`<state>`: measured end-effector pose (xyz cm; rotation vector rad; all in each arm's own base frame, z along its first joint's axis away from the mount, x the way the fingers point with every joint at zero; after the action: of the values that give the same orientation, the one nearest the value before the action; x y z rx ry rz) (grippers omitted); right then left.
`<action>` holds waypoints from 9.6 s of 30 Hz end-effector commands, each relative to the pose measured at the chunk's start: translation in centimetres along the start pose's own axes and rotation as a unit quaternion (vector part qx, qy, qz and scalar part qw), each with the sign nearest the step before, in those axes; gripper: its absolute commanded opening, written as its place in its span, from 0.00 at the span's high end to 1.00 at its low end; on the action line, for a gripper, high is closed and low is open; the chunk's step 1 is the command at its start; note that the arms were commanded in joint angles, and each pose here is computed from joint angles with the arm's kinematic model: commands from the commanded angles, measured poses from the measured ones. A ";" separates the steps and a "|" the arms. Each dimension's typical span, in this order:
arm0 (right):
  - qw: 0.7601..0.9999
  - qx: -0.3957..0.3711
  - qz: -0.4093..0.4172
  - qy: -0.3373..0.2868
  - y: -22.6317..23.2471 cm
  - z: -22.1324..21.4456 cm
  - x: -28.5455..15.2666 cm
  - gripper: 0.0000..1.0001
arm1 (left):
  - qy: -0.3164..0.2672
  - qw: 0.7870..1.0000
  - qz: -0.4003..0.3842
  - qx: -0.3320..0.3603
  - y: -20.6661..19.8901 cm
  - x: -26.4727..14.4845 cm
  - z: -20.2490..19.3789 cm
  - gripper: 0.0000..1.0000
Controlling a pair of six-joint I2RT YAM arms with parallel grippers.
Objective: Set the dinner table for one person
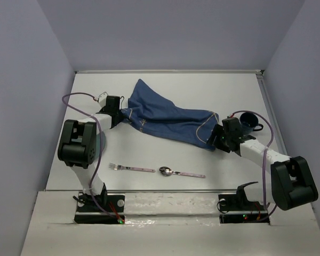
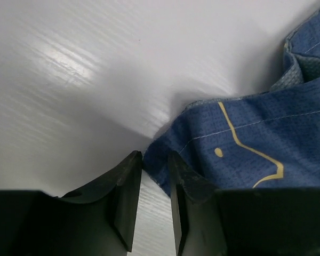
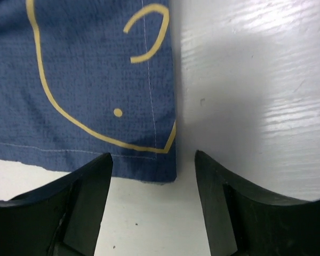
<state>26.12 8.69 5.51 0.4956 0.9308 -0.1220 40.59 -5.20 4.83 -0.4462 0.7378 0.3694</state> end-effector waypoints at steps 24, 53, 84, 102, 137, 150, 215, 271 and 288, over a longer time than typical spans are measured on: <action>0.970 0.020 0.185 -0.155 11.3 12.6 -6.3 1.00 | -0.058 0.996 -0.065 -0.035 1.1 -6.8 -0.1 0.22; 0.955 -0.005 0.218 -0.201 14.4 17.2 -10.8 1.00 | 0.032 0.997 -0.063 0.029 1.5 -6.4 -6.9 0.23; 0.941 -0.012 0.235 -0.243 13.1 16.3 -13.7 1.00 | -0.067 0.989 -0.116 0.065 -2.6 -11.8 -1.9 1.00; 0.898 -0.056 0.288 -0.328 14.4 18.7 -27.3 1.00 | -0.244 0.919 -0.305 -0.047 -4.4 -30.3 14.1 1.00; 0.890 -0.066 0.260 -0.368 19.0 33.8 -22.9 1.00 | -0.254 0.883 -0.387 -0.078 -9.8 -27.4 27.4 1.00; 0.974 0.011 0.169 -0.148 7.3 14.9 -4.8 1.00 | -0.047 0.954 -0.265 -0.130 0.1 -10.8 6.5 1.00; 0.992 0.062 0.083 -0.075 0.5 4.7 -8.4 0.41 | -0.157 0.968 -0.185 -0.071 6.0 -20.9 4.3 0.01; 0.955 -0.100 -0.134 -0.246 4.3 26.5 -9.3 1.00 | -0.270 0.837 -0.426 0.214 -2.9 -33.3 2.3 0.01; 0.955 -0.241 0.024 -0.173 20.4 27.3 -1.0 1.00 | -0.259 0.852 -0.400 0.215 -2.8 -31.9 2.3 0.01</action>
<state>51.39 11.78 24.75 0.0690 0.6136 -0.0196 21.06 -11.95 28.63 -0.1859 0.0901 -0.4744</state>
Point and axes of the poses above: each gripper's point midway between its finger pads, its own x axis out along the fingers, its own y axis along the line the jaws close on, z = x × y, the point moved 3 cm from there along -x, back along the fingers, and after that the axes turned 3 degrees about x, right-handed, at the moved point
